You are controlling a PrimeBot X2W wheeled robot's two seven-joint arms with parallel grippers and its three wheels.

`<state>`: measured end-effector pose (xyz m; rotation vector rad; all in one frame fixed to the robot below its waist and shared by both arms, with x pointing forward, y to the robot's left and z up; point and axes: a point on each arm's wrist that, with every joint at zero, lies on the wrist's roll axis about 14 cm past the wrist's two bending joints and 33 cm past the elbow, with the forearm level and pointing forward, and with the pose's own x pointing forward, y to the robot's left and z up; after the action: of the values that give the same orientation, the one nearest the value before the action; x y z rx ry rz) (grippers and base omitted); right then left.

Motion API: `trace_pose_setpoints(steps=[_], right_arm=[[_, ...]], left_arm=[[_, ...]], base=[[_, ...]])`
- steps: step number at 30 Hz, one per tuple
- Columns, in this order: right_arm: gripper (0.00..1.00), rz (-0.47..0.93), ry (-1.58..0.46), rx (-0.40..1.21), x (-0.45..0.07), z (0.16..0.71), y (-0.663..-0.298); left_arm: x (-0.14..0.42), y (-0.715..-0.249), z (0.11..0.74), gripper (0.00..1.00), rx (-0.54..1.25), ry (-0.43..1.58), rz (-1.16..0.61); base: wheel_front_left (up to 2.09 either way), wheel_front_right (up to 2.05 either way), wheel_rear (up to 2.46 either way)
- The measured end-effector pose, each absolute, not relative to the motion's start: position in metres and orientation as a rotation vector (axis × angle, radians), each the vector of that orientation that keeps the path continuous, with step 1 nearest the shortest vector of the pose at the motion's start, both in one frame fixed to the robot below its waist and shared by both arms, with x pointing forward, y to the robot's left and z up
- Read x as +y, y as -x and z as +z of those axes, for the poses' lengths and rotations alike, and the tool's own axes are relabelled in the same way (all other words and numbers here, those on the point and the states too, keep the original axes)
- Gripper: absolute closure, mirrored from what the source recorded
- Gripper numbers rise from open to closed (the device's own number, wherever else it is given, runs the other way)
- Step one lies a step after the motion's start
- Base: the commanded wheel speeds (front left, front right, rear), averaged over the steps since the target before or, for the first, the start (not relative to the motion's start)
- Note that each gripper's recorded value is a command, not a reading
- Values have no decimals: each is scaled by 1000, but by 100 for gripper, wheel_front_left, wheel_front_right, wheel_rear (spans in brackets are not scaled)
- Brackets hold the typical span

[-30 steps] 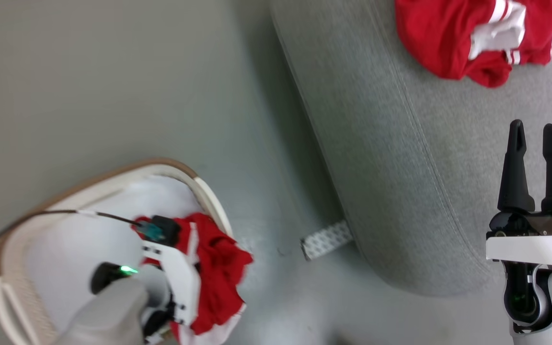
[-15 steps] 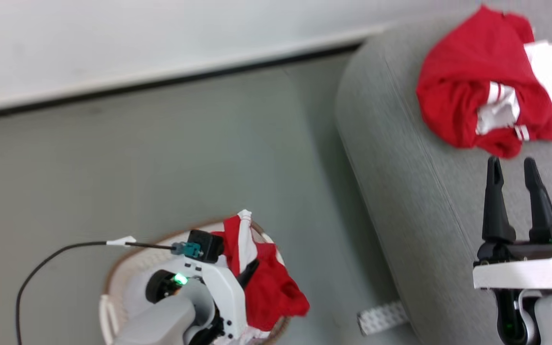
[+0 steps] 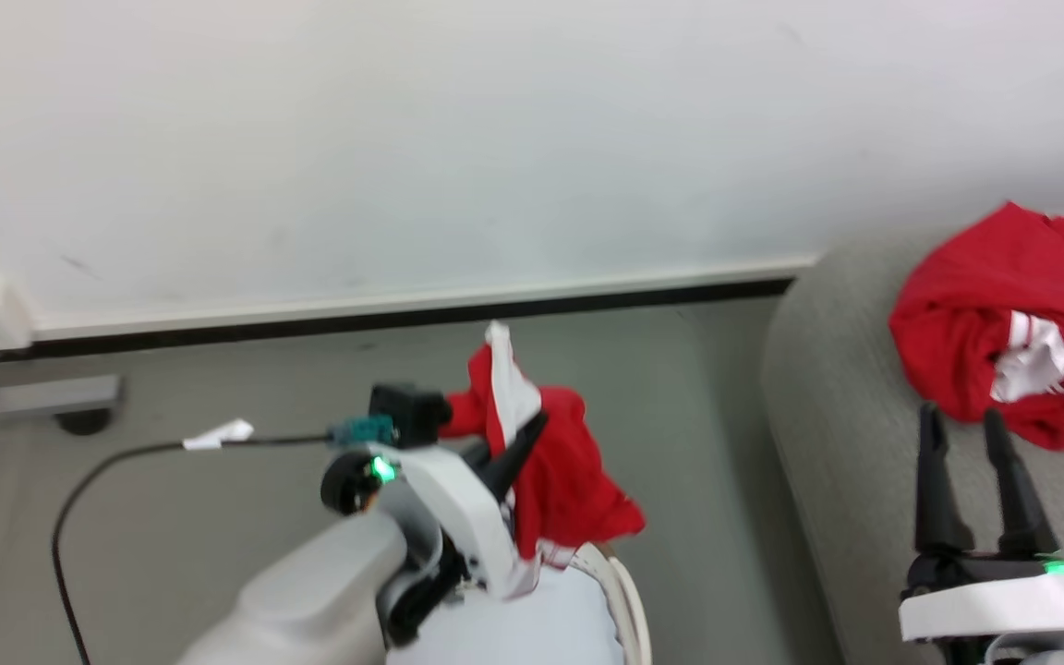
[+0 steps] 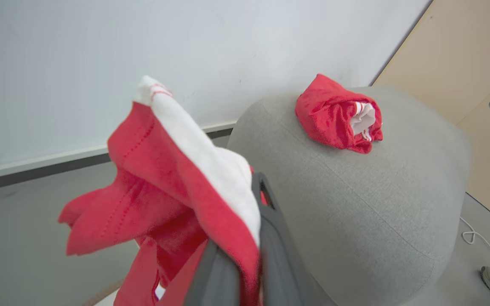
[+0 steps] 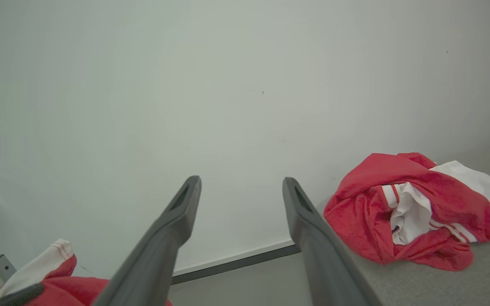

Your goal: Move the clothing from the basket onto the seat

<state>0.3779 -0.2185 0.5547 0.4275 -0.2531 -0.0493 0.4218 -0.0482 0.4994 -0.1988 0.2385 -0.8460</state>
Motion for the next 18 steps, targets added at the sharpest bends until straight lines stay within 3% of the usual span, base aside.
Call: trace_pose_setpoints(steps=[10,18], right_arm=[[0,150,-445,-253,-152,569,-378],[0,242,-445,-235,-120,570,-374]], left_arm=[[-20,-430,636,100,-177,173,-776],[-11,-416,666,100,-297,137,-762]], base=[[0,0,0],[0,0,0]])
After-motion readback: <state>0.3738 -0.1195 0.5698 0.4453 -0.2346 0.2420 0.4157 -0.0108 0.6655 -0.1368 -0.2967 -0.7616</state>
